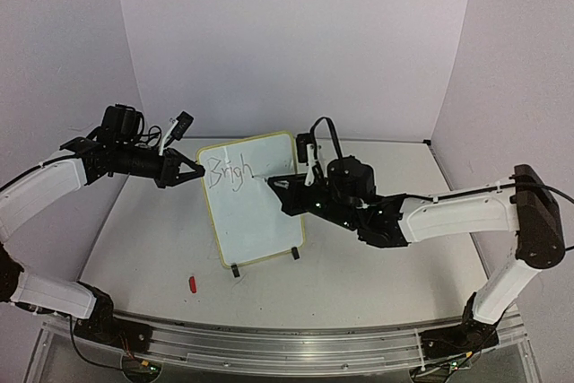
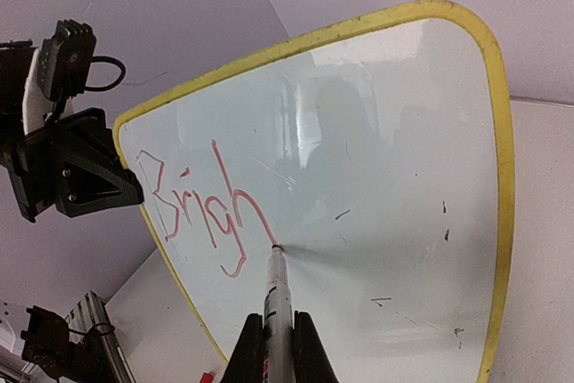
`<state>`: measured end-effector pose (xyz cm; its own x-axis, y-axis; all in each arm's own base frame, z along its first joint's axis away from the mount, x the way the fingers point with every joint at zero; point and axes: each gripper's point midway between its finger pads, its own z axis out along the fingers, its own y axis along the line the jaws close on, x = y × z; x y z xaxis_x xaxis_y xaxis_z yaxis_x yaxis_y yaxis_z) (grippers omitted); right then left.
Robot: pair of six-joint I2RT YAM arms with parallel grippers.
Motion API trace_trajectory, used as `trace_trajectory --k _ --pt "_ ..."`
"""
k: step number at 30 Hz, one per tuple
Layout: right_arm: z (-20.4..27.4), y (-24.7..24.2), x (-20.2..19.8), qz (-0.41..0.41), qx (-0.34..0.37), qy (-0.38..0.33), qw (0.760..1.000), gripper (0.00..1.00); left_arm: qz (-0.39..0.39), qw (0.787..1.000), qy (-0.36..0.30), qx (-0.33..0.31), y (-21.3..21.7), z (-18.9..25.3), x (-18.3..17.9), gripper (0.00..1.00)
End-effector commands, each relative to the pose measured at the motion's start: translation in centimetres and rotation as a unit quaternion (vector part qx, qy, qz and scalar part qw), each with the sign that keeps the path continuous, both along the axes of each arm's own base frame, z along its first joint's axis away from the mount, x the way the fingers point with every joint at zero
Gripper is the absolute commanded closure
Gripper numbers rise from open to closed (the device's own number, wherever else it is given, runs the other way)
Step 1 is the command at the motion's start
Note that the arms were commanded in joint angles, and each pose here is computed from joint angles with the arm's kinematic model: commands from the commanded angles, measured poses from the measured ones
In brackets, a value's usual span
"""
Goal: Write a sentence on the whiteboard
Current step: Write on the whiteboard at the center of the board.
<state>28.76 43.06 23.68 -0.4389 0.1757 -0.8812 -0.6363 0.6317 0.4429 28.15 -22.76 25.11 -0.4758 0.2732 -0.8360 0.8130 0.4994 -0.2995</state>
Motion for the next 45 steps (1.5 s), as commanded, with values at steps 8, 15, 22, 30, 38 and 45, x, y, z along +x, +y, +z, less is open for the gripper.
trace_trajectory --k 8,15,22,30,38,45 --pt "4.7 -1.8 -1.3 0.025 -0.003 -0.025 0.999 1.00 0.000 0.998 0.021 0.057 0.2 -3.3 -0.5 1.00" --pt "4.4 -1.9 -0.5 0.035 -0.001 -0.019 0.999 1.00 -0.002 0.998 0.021 0.060 0.1 -3.4 -0.5 1.00" --pt "4.0 -0.9 0.2 0.034 -0.009 -0.022 0.999 1.00 -0.001 0.998 0.021 0.062 0.1 -3.5 -0.5 1.00" --pt "4.3 0.2 0.6 0.044 -0.004 -0.026 0.999 1.00 -0.001 0.998 0.021 0.063 0.1 -3.6 -0.4 1.00" --pt "3.5 -0.3 1.8 0.005 -0.007 -0.013 1.000 1.00 -0.001 0.998 0.022 0.064 0.0 -3.6 -0.4 1.00" --pt "3.3 -2.5 2.6 -0.051 -0.009 -0.010 0.999 1.00 -0.001 0.998 0.021 0.064 0.0 -3.5 -0.4 1.00"
